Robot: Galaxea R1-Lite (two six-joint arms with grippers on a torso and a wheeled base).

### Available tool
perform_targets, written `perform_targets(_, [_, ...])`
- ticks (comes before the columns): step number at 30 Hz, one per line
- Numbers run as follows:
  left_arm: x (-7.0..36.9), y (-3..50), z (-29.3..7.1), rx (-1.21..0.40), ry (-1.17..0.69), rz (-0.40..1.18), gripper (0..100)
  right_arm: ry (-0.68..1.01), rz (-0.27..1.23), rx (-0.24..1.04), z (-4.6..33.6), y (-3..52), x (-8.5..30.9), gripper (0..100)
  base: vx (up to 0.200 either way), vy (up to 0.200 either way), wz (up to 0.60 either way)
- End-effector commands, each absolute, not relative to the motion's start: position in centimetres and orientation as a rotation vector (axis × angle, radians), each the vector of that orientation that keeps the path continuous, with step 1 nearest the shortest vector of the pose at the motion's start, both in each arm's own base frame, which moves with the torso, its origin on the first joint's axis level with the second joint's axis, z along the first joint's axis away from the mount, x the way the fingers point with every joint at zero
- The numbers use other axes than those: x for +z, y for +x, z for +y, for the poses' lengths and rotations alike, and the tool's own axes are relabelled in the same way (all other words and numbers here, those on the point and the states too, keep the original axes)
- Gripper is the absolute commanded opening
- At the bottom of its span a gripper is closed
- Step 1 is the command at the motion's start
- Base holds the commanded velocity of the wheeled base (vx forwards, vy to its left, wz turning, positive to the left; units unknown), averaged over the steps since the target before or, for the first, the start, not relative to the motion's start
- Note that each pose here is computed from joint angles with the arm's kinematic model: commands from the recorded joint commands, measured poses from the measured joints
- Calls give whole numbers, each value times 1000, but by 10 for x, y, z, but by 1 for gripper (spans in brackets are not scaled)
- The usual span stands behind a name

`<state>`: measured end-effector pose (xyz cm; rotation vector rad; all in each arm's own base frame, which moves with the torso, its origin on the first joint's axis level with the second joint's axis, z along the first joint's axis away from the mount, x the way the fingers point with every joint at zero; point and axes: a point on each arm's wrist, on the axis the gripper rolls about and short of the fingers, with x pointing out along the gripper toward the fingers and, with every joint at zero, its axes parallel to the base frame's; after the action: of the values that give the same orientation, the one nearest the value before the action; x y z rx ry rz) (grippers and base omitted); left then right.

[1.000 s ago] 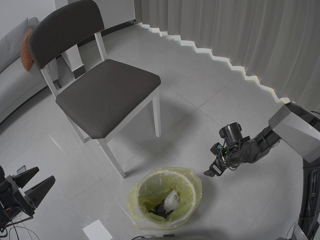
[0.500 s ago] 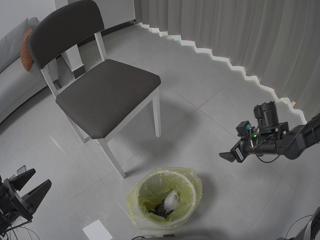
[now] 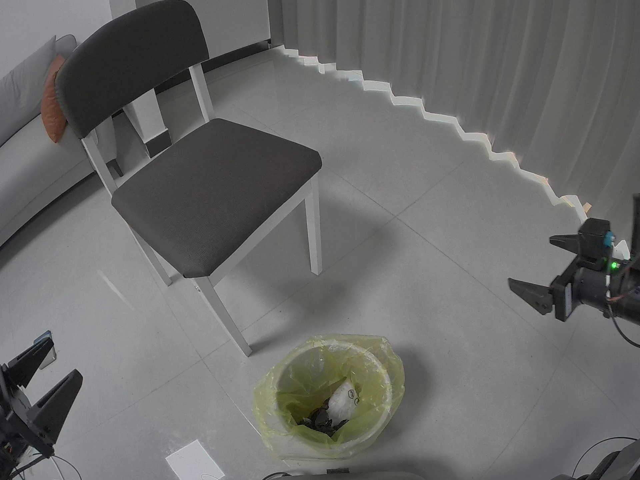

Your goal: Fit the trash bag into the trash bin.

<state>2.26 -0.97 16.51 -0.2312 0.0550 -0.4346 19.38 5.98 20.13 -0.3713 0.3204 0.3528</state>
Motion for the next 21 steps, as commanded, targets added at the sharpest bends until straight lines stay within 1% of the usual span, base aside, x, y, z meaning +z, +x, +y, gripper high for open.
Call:
perform_targets(1, [160,8,-8,-444,-221,-16,100,-293,189,282,33,127,209,100,0,0,0])
perform_targets(4, [160,7,-8,-445,-220,-24,100,-274,178,268,28,114,203,100,0,0,0])
perform_targets(6, [153,5,-8,-448,-220,-19,100,-240,151,253,22,93,195,100,0,0,0])
perform_targets(9, [148,2,-8,-459,-219,-20,100,-210,125,230,16,77,187,100,0,0,0])
perform_targets(17, [144,-3,-8,-477,-212,-48,100,-151,36,131,4,31,164,100,0,0,0])
perform_targets(21, [135,-9,-8,-477,-201,-71,100,-120,-27,126,3,7,146,100,0,0,0])
